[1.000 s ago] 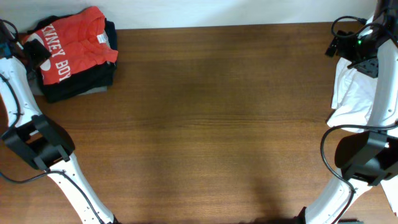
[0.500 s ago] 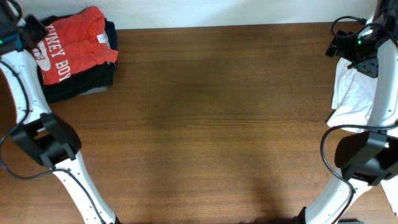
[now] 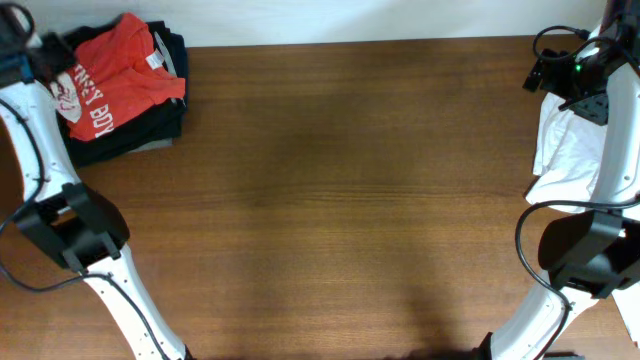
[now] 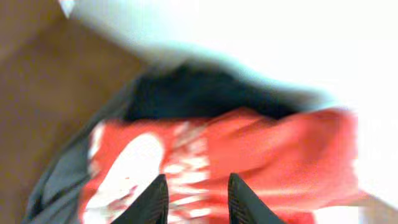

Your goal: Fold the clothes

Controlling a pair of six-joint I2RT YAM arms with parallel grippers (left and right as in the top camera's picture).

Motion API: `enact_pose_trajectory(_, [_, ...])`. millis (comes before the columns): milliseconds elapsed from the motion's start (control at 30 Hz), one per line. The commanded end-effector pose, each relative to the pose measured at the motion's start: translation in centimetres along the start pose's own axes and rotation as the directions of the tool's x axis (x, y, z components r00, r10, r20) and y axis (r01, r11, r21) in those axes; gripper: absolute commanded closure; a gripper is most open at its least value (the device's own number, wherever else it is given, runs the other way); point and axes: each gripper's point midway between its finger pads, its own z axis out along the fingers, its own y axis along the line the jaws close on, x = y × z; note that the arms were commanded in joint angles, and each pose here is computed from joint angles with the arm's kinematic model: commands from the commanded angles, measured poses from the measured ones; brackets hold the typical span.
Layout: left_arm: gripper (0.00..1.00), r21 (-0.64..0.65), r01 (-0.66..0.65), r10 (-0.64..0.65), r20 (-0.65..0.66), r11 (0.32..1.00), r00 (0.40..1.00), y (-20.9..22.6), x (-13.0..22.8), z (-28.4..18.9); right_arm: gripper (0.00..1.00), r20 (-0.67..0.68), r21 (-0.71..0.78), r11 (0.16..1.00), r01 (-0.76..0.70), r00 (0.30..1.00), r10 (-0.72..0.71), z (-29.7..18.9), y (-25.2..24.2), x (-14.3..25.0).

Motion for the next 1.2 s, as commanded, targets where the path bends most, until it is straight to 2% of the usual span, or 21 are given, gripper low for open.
enact_pose_trajectory(0, [0.64, 0.187, -0.048, 0.045, 0.018, 0.981, 0.999, -7.3, -0.5, -2.0, 0.02, 0.01, -0.003, 1.0, 0.001, 1.0, -0.001, -0.3, -0.1, -0.2])
enact_pose_trajectory(67, [0.63, 0.211, -0.066, 0.065, 0.011, 0.975, 0.998, -9.2, 0.6, -0.9, 0.02, 0.01, -0.003, 1.0, 0.001, 1.0, -0.001, -0.3, -0.1, -0.2])
enact_pose_trajectory(133, [0.55, 0.23, -0.081, 0.083, 0.001, 0.97, 0.997, -10.7, 2.1, 0.9, 0.02, 0.01, -0.003, 1.0, 0.001, 1.0, -0.001, -0.3, -0.1, -0.2])
enact_pose_trajectory(200, [0.55, 0.234, -0.083, 0.094, -0.039, 0.969, 0.995, -11.2, 4.4, 3.0, 0.02, 0.01, -0.003, 1.0, 0.001, 1.0, -0.001, -0.3, -0.1, -0.2])
enact_pose_trajectory(267, [0.51, 0.21, -0.076, 0.099, -0.103, 0.975, 0.99, -10.5, 7.9, 6.2, 0.02, 0.01, -0.003, 1.0, 0.001, 1.0, -0.001, -0.3, -0.1, -0.2])
enact_pose_trajectory(333, [0.43, 0.196, -0.066, 0.099, -0.16, 0.978, 0.982, -9.7, 10.7, 8.4, 0.02, 0.01, -0.003, 1.0, 0.001, 1.0, -0.001, -0.3, -0.1, -0.2])
enact_pose_trajectory(433, [0.33, 0.199, -0.064, 0.102, -0.184, 0.978, 0.978, -9.8, 11.7, 8.7, 0.02, 0.01, -0.003, 1.0, 0.001, 1.0, -0.001, -0.3, -0.1, -0.2])
enact_pose_trajectory(500, [0.3, 0.248, -0.066, 0.108, -0.158, 0.967, 0.981, -11.3, 10.1, 7.1, 0.02, 0.01, -0.003, 1.0, 0.001, 1.0, -0.001, -0.3, -0.1, -0.2])
enact_pose_trajectory(567, [0.3, 0.372, -0.067, 0.118, -0.117, 0.926, 0.986, -14.5, 6.8, 2.4, 0.02, 0.01, -0.003, 1.0, 0.001, 1.0, -0.001, -0.3, -0.1, -0.2])
enact_pose_trajectory(633, [0.2, 0.502, -0.062, 0.131, -0.104, 0.863, 0.986, -17.2, 5.0, -1.8, 0.02, 0.01, -0.003, 1.0, 0.001, 1.0, -0.001, -0.3, -0.1, -0.2])
enact_pose_trajectory(667, [0.04, 0.572, -0.057, 0.14, -0.102, 0.818, 0.985, -18.6, 4.3, -4.4, 0.02, 0.01, -0.003, 1.0, 0.001, 1.0, -0.001, -0.3, -0.1, -0.2])
enact_pose_trajectory(700, [0.01, 0.639, -0.044, 0.15, -0.112, 0.768, 0.982, -19.8, 3.6, -7.9, 0.02, 0.01, -0.003, 1.0, 0.001, 1.0, -0.001, -0.3, -0.1, -0.2])
enact_pose_trajectory(733, [0.01, 0.657, -0.037, 0.152, -0.119, 0.753, 0.981, -20.1, 3.3, -9.5, 0.02, 0.01, -0.003, 1.0, 0.001, 1.0, -0.001, -0.3, -0.1, -0.2])
enact_pose_trajectory(833, [0.01, 0.642, 0.001, 0.156, -0.188, 0.766, 0.97, -19.9, 3.1, -16.5, 0.02, 0.01, -0.003, 1.0, 0.001, 1.0, -0.001, -0.3, -0.1, -0.2])
enact_pose_trajectory(1033, [0.01, 0.615, 0.001, 0.272, -0.35, 0.788, 0.896, -18.4, 7.8, -25.3, 0.02, 0.01, -0.003, 1.0, 0.001, 1.0, -0.001, -0.3, -0.1, -0.2])
enact_pose_trajectory(1167, [0.01, 0.515, -0.079, 0.309, -0.379, 0.854, 0.872, -15.7, 9.1, -29.6, 0.02, 0.01, -0.003, 1.0, 0.001, 1.0, -0.001, -0.3, -0.1, -0.2])
